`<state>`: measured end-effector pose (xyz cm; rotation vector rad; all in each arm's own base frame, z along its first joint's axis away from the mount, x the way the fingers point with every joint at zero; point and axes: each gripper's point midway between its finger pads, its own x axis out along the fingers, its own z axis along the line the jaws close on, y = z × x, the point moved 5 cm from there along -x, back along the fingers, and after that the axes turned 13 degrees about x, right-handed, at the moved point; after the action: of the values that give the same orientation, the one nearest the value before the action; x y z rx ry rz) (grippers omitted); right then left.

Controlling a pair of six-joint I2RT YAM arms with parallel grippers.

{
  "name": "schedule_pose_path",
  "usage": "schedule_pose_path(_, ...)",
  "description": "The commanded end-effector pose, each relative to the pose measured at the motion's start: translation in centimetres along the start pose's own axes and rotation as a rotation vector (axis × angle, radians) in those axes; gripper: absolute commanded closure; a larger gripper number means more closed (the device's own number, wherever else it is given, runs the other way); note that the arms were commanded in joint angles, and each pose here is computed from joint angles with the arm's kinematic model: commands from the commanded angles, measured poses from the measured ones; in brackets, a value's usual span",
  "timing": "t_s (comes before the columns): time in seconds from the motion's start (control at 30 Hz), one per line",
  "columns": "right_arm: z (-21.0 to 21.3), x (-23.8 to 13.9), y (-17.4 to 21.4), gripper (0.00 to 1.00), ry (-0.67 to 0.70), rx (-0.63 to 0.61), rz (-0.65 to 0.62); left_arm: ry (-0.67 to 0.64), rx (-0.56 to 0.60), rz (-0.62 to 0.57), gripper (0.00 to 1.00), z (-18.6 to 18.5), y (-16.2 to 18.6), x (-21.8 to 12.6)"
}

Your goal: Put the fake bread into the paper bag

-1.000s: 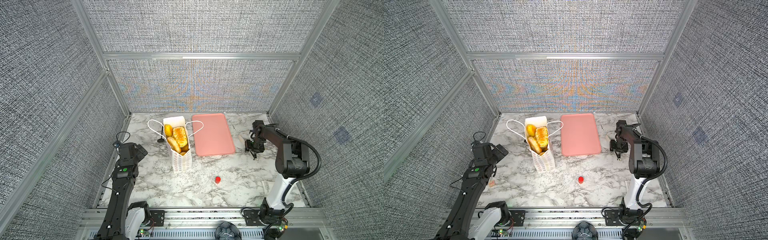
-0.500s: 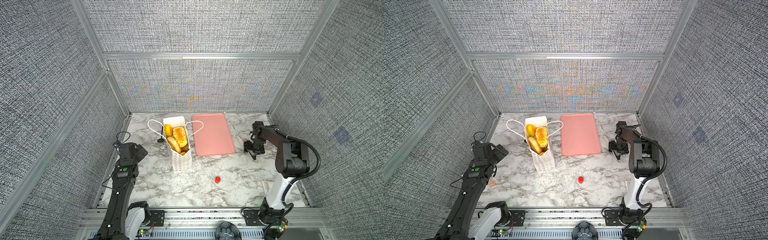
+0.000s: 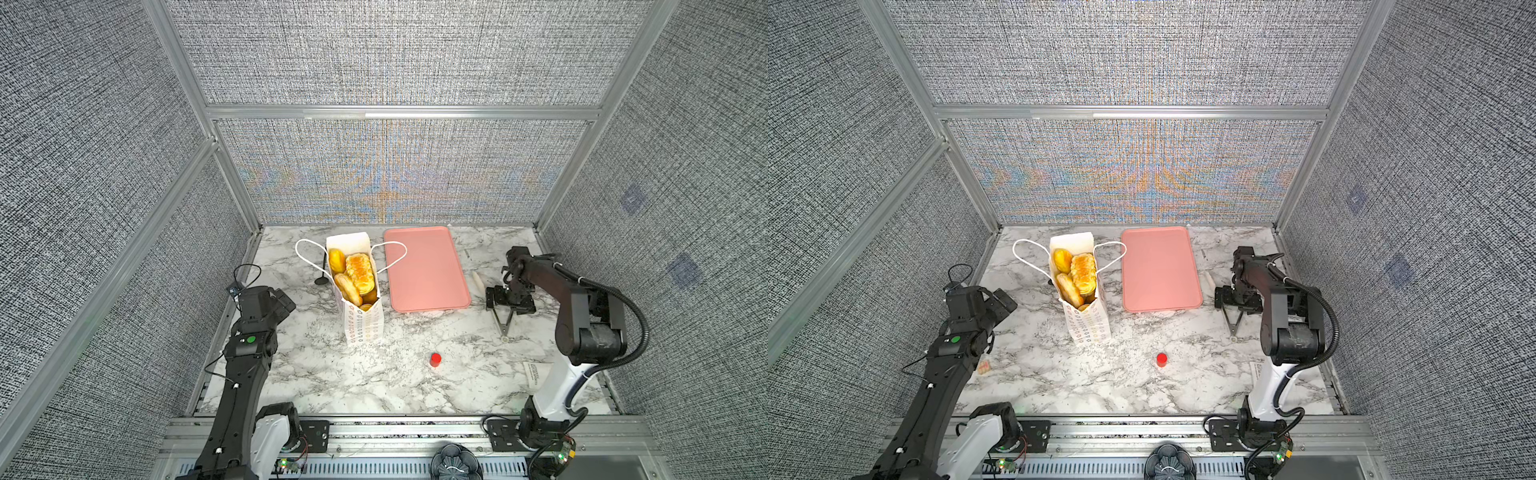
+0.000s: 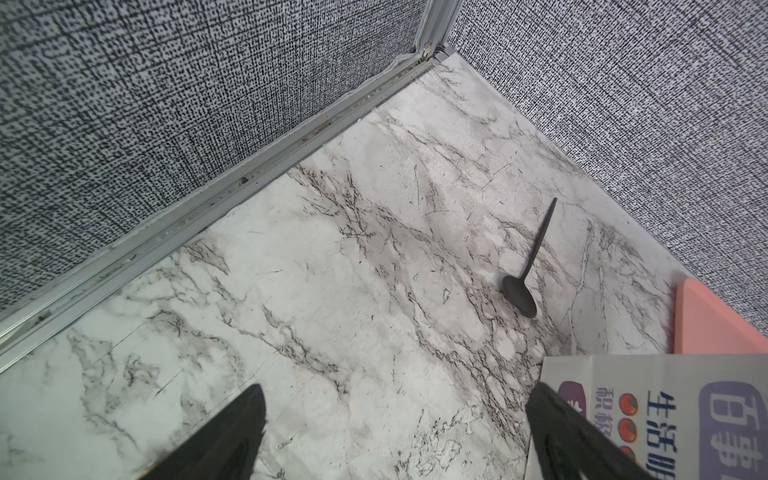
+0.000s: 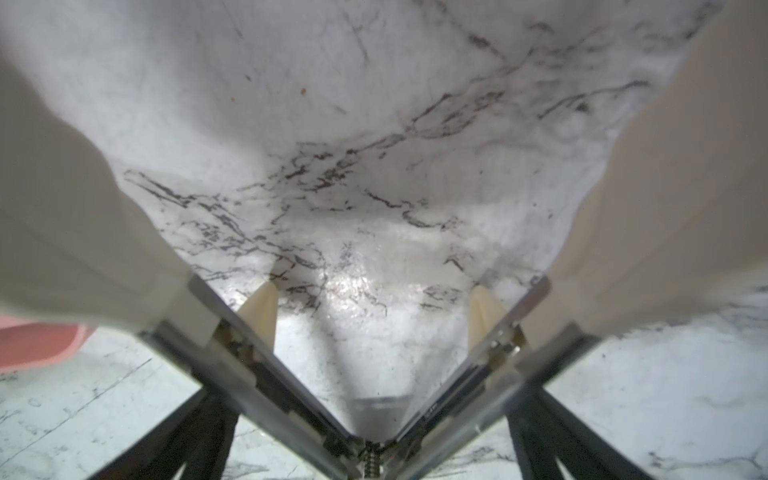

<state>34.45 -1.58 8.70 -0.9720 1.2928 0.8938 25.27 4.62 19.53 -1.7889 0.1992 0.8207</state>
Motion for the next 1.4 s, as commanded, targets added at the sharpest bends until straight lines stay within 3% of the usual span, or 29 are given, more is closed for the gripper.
schedule_pose_path(0.0,-0.3,-0.3,0.2,0.01,0.010,0.012,-0.017,0.005,0.008,-0.025,0.01,-0.1,-0.5,-0.1)
schedule_pose_path(0.23,-0.5,-2.5,0.6,0.01,-0.013,0.030,-0.097,0.000,0.047,-0.044,0.01,-0.1,-1.1,-0.4)
schedule_pose_path(0.4,-0.6,-6.9,0.3,0.02,-0.057,0.052,-0.263,-0.016,0.113,-0.098,0.01,-0.1,-2.2,-0.7)
schedule_pose_path(0.57,-2.6,-14.1,0.0,0.02,-0.031,0.191,-0.621,-0.041,0.211,-0.139,0.01,-0.1,-2.9,-0.4)
schedule_pose_path(0.63,-2.7,-17.3,0.2,0.01,-0.124,0.212,-0.825,-0.048,0.245,-0.156,0.01,-0.1,-3.2,-0.1)
schedule_pose_path(0.77,-3.2,-18.4,1.3,0.01,-0.243,0.243,-1.121,-0.037,0.266,-0.218,0.01,-0.5,-3.7,0.8)
schedule_pose_path(0.87,-3.9,-18.2,2.7,0.01,-0.284,0.278,-1.228,-0.024,0.287,-0.240,0.01,-0.8,-3.6,2.0)
schedule_pose_path(0.97,-4.3,-16.8,2.6,0.01,-0.218,0.276,-1.186,-0.012,0.316,-0.223,0.01,-1.2,-3.0,3.4)
schedule_pose_path(1.07,-3.8,-14.4,2.2,0.01,-0.152,0.183,-1.109,0.003,0.344,-0.214,0.01,-1.5,-2.6,4.8)
schedule_pose_path(1.37,-0.4,-7.6,0.9,0.01,-0.118,-0.008,-1.122,0.022,0.370,-0.282,0.01,-1.9,-1.4,8.1)
